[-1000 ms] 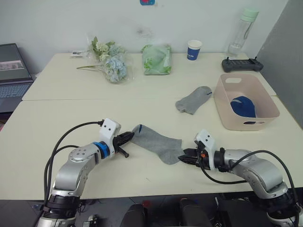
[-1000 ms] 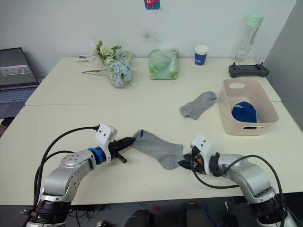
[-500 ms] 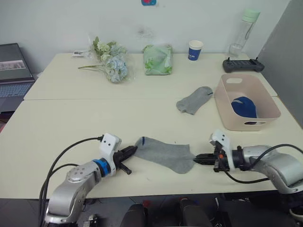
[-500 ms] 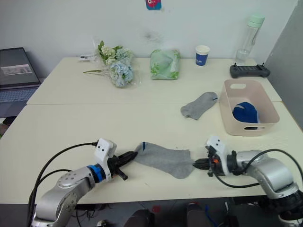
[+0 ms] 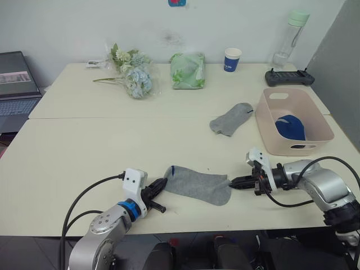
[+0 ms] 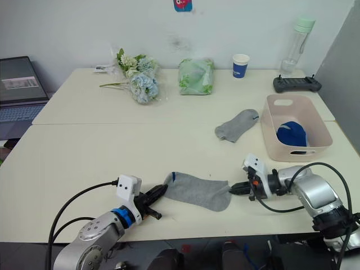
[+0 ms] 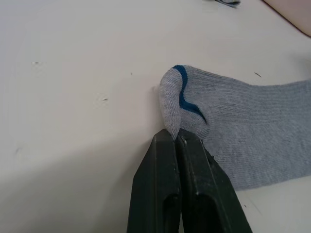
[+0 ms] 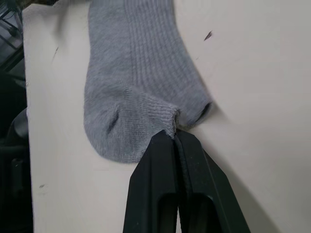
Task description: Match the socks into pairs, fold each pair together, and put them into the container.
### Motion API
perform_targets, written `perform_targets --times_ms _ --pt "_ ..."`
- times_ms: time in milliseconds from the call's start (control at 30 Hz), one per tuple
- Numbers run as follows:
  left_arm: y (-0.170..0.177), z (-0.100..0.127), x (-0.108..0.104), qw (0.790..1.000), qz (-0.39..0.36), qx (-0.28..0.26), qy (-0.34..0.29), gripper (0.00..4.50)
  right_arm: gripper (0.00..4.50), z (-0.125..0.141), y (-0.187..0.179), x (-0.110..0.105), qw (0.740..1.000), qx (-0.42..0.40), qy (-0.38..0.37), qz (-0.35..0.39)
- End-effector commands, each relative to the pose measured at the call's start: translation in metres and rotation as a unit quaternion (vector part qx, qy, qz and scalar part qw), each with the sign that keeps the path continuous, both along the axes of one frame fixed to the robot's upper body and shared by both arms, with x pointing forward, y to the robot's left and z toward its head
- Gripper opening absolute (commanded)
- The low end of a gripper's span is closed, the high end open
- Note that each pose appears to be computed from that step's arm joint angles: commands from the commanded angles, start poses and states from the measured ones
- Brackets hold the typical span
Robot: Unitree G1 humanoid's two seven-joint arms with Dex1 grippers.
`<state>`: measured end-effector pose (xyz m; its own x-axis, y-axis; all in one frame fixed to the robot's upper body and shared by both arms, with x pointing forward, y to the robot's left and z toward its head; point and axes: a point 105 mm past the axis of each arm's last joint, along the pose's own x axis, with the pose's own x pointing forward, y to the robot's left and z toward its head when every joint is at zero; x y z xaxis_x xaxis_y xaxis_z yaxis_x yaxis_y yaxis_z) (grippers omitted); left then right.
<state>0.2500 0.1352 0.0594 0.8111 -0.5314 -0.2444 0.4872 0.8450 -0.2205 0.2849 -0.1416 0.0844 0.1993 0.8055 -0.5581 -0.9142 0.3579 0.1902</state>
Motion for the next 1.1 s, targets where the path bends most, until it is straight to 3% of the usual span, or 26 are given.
perform_targets --times_ms 33,67,167,300,467,533,733,833,867,933,1033,1100 --pt "-0.002 0.017 0.005 0.999 0.005 -0.005 -0.039 0.0 0.04 0.011 -0.006 0.007 1.0 0.0 -0.031 -0.006" --pt "-0.002 0.017 0.006 0.999 0.004 -0.006 -0.039 0.0 0.04 0.011 -0.006 0.008 0.999 0.0 -0.033 -0.009" --pt "-0.001 0.017 0.006 0.999 0.002 -0.004 -0.037 0.0 0.68 0.013 -0.009 0.01 0.999 0.002 -0.043 -0.017" --pt "-0.002 0.017 0.007 0.999 -0.004 -0.004 -0.035 0.0 2.1 0.021 -0.011 0.017 0.998 0.01 -0.06 -0.033" --pt "-0.002 0.016 0.006 0.999 -0.009 -0.003 -0.033 0.0 3.99 0.02 -0.011 0.009 0.998 0.009 -0.054 -0.024" --pt "0.001 0.017 0.003 0.999 -0.009 -0.005 -0.033 0.45 4.5 0.025 -0.014 0.008 0.998 0.011 -0.061 -0.031" --pt "0.047 0.056 0.013 0.996 -0.009 0.01 -0.084 2.2 4.5 0.06 0.007 -0.012 0.991 0.071 -0.107 -0.031" --pt "0.045 0.076 0.012 0.987 -0.111 0.028 -0.115 3.07 4.5 0.06 0.023 -0.011 0.986 0.073 -0.145 -0.046" --pt "0.042 0.082 0.016 0.979 -0.141 0.05 -0.136 3.07 4.5 0.059 0.028 -0.007 0.981 0.067 -0.171 -0.055" --pt "0.031 0.087 0.022 0.961 -0.198 0.096 -0.169 3.11 3.98 0.054 0.04 -0.003 0.976 0.062 -0.203 -0.058" --pt "0.007 0.075 0.023 0.924 -0.291 0.16 -0.19 2.26 2.93 0.044 0.057 0.001 0.968 0.05 -0.239 -0.061" --pt "-0.009 0.064 0.028 0.914 -0.315 0.164 -0.194 1.72 2.32 0.034 0.064 0.004 0.96 0.034 -0.27 -0.065"
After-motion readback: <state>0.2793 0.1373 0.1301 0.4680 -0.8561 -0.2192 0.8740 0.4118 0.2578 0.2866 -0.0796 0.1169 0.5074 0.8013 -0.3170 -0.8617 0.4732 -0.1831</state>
